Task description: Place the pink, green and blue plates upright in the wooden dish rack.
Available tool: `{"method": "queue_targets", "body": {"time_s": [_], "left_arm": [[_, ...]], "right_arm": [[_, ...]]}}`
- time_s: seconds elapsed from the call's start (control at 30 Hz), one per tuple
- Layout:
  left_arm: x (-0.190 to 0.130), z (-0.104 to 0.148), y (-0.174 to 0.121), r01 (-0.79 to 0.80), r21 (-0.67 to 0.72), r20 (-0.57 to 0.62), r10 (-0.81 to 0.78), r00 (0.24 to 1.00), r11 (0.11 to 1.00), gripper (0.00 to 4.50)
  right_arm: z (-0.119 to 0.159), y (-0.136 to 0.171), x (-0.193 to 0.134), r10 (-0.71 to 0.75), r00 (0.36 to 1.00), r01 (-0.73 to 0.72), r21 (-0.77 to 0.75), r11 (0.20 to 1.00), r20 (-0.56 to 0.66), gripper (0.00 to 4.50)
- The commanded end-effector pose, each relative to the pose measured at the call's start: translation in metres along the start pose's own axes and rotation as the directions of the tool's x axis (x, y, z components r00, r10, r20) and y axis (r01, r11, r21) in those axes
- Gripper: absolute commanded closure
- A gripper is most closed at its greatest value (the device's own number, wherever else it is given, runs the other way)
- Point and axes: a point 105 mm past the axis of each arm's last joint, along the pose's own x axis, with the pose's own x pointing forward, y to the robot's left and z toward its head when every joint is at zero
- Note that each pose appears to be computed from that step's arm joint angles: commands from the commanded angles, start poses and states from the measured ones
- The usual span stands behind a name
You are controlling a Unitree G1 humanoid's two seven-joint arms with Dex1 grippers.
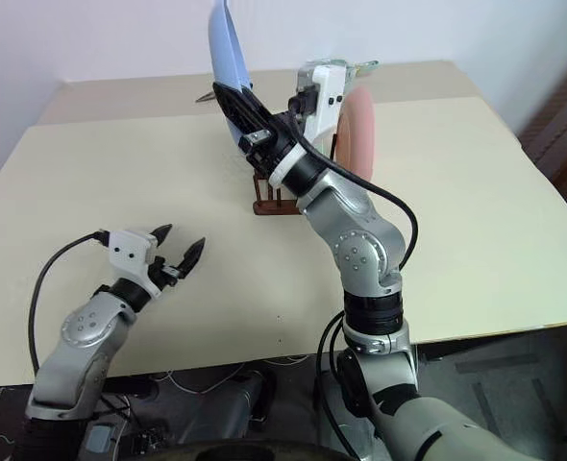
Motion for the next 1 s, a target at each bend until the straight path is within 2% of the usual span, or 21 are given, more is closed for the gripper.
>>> {"method": "queue_targets", "body": {"time_s": [0.03,0.23,0.4,0.5,0.63,0.73,0.8,0.83,0.93,1.0], "left_arm": [[0.001,0.021,-0.015,0.054,0.012,0.083,-0.055,0.995,0.998,0.93],[0.001,0.022,-0.014,0.061,0.008,0.081,-0.061,0.995,0.998,0.93],[0.003,0.022,-0.016,0.069,0.008,0.082,-0.07,0.994,0.998,0.93],[0.004,0.023,-0.018,0.077,0.009,0.082,-0.078,0.994,0.997,0.89],[0.004,0.022,-0.02,0.083,0.01,0.079,-0.083,0.993,0.997,0.89],[0.004,0.022,-0.021,0.085,0.008,0.079,-0.085,0.993,0.996,0.89],[0.004,0.022,-0.022,0.087,0.006,0.077,-0.087,0.993,0.996,0.89],[0.004,0.022,-0.022,0.088,0.005,0.077,-0.088,0.993,0.996,0.89],[0.004,0.022,-0.023,0.09,0.002,0.077,-0.09,0.993,0.996,0.89],[0.003,0.021,-0.023,0.086,0.0,0.076,-0.086,0.993,0.996,0.89]], "right_arm": [[0.003,-0.006,0.001,-0.075,0.997,0.071,0.106,0.992,0.031,4.5],[-0.02,-0.031,0.004,-0.189,0.978,0.204,0.251,0.946,-0.085,4.5],[-0.024,-0.05,0.009,-0.261,0.955,0.29,0.271,0.918,-0.139,4.5],[-0.024,-0.052,0.013,-0.27,0.949,0.302,0.221,0.927,-0.164,3.46],[-0.02,-0.05,0.017,-0.261,0.95,0.277,0.075,0.958,-0.17,1.54],[-0.016,-0.045,0.019,-0.235,0.957,0.23,-0.05,0.972,-0.168,1.54],[-0.004,-0.041,0.022,-0.207,0.967,0.165,-0.253,0.953,-0.149,1.54],[0.005,-0.036,0.024,-0.176,0.975,0.119,-0.353,0.928,-0.134,1.54],[0.021,-0.026,0.021,-0.098,0.989,0.028,-0.525,0.851,-0.107,1.54],[0.039,-0.021,0.013,-0.049,0.996,-0.008,-0.657,0.754,-0.068,1.54]]}}
